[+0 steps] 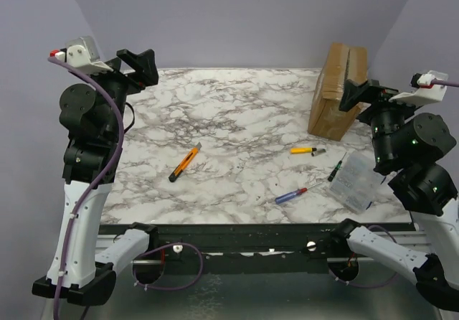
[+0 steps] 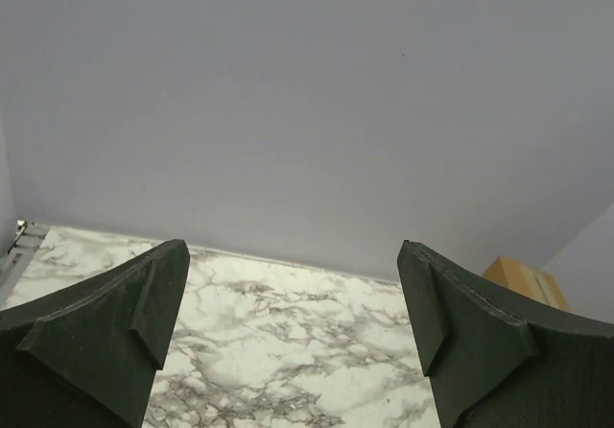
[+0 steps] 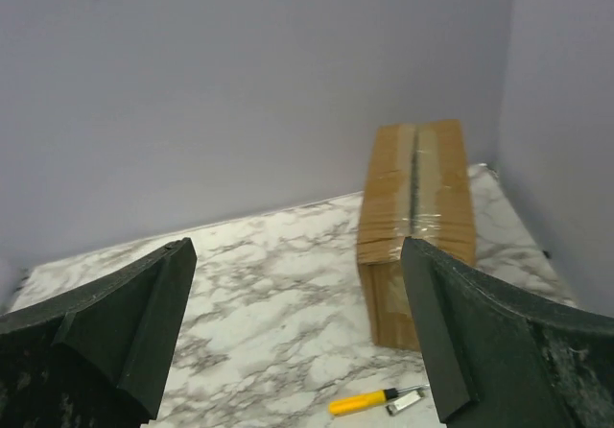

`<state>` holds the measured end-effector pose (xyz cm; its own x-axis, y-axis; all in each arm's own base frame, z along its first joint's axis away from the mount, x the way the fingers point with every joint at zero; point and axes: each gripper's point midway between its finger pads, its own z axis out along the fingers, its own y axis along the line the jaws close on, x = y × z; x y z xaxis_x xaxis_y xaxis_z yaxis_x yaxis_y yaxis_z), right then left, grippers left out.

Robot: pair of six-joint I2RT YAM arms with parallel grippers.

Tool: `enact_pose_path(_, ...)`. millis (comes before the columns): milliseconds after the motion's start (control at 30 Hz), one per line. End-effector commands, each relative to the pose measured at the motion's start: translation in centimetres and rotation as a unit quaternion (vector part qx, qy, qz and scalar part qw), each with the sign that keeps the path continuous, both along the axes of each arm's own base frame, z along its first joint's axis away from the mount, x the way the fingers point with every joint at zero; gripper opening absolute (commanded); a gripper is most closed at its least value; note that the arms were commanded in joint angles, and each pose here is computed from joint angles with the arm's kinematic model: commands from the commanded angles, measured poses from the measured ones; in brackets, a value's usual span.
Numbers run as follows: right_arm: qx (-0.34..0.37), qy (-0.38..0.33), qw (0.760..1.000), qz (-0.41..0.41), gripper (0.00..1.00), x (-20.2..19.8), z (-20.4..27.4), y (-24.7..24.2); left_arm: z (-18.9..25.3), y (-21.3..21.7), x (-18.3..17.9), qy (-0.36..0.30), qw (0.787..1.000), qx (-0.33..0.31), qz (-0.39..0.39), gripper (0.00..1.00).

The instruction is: Unpack the express box

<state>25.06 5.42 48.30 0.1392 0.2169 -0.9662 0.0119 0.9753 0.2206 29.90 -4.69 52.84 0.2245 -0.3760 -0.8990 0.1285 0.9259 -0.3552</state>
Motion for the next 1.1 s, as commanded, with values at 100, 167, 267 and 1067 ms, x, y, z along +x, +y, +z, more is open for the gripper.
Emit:
enact_pose_path(100,-0.128,0.103,0.978,-0.131,1.0,2.9,-4.1,-2.2,-2.9,-1.1,1.1,0.031,0.999,-0.005,-0.024,0.99)
enact_pose_path(167,-0.163,0.13,0.969,-0.132,1.0,4.2,-6.1,-1.4,-3.4,-1.4,1.0,0.03,0.999,0.004,-0.032,0.99)
enact_pose_path(267,-0.202,0.166,0.955,-0.142,1.0,6.2,-8.9,-0.3,-4.3,-2.8,0.6,0.023,0.997,0.029,-0.072,0.99)
enact_pose_path(1067,0.162,0.261,0.95,-0.049,1.0,23.6,-15.5,-7.9,-13.8,-20.1,3.1,0.111,0.883,0.017,-0.455,0.99)
